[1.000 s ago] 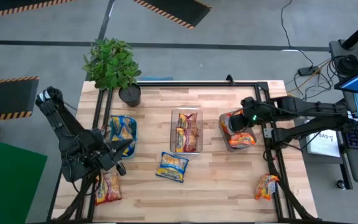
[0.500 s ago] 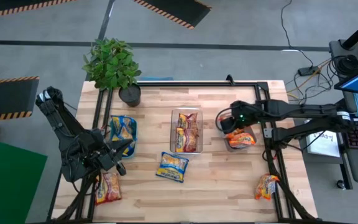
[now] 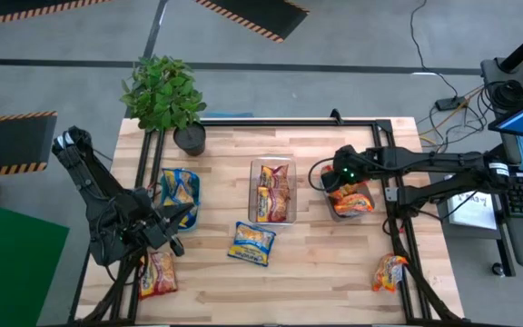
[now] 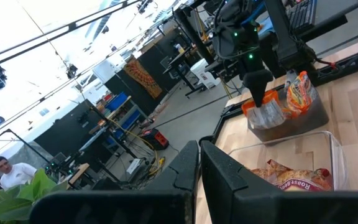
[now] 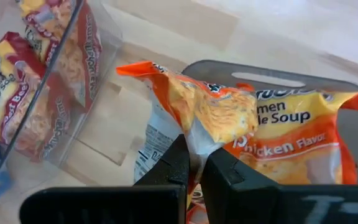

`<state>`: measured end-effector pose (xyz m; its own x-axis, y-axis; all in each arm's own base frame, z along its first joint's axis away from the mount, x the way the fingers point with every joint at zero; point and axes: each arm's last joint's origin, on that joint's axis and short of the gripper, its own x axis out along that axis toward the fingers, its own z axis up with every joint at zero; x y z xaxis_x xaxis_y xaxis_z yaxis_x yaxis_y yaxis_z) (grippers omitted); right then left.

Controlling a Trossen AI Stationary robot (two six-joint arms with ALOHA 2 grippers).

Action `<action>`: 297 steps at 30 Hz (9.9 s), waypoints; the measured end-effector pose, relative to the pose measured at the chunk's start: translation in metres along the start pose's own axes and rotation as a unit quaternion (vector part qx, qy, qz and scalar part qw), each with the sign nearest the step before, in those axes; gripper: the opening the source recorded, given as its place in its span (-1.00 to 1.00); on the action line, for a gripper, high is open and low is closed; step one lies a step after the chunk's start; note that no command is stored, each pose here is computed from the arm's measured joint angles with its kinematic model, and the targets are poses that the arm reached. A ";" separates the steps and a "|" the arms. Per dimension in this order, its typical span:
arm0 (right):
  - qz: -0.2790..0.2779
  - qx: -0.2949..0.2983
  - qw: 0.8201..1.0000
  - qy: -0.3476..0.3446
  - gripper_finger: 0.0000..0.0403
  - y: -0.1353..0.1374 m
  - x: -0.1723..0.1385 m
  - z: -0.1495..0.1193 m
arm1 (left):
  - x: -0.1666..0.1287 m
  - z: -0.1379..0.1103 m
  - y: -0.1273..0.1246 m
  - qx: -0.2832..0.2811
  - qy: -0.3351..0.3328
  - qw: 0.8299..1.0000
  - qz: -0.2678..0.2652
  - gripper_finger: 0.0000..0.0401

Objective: Sort Maruchan noodles
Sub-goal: Put the orange noodle pack into the black bin, then put the blue noodle pack into the green bin

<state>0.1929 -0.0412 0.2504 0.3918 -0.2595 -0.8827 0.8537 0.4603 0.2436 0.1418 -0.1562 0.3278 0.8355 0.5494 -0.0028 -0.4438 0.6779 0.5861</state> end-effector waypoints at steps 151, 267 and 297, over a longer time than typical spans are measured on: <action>0.250 -0.440 0.862 0.014 -0.13 0.196 0.038 -0.198 | 0.075 -0.108 -0.211 -0.264 0.182 0.929 -0.185 -0.99; 0.299 -0.148 0.931 -0.148 0.12 0.231 0.144 -0.176 | 0.078 -0.117 -0.235 -0.189 0.255 0.940 -0.127 -1.00; 0.350 -0.235 0.879 -0.225 -0.94 0.242 0.079 -0.160 | 0.013 -0.048 -0.192 -0.100 0.101 0.974 -0.179 -1.00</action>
<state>0.3758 0.1860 0.1755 0.9505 -0.0351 -0.3088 0.1563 0.9128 0.3773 0.2225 -0.2559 0.1763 0.8765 0.3321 -0.3486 -0.2078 0.9141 0.3483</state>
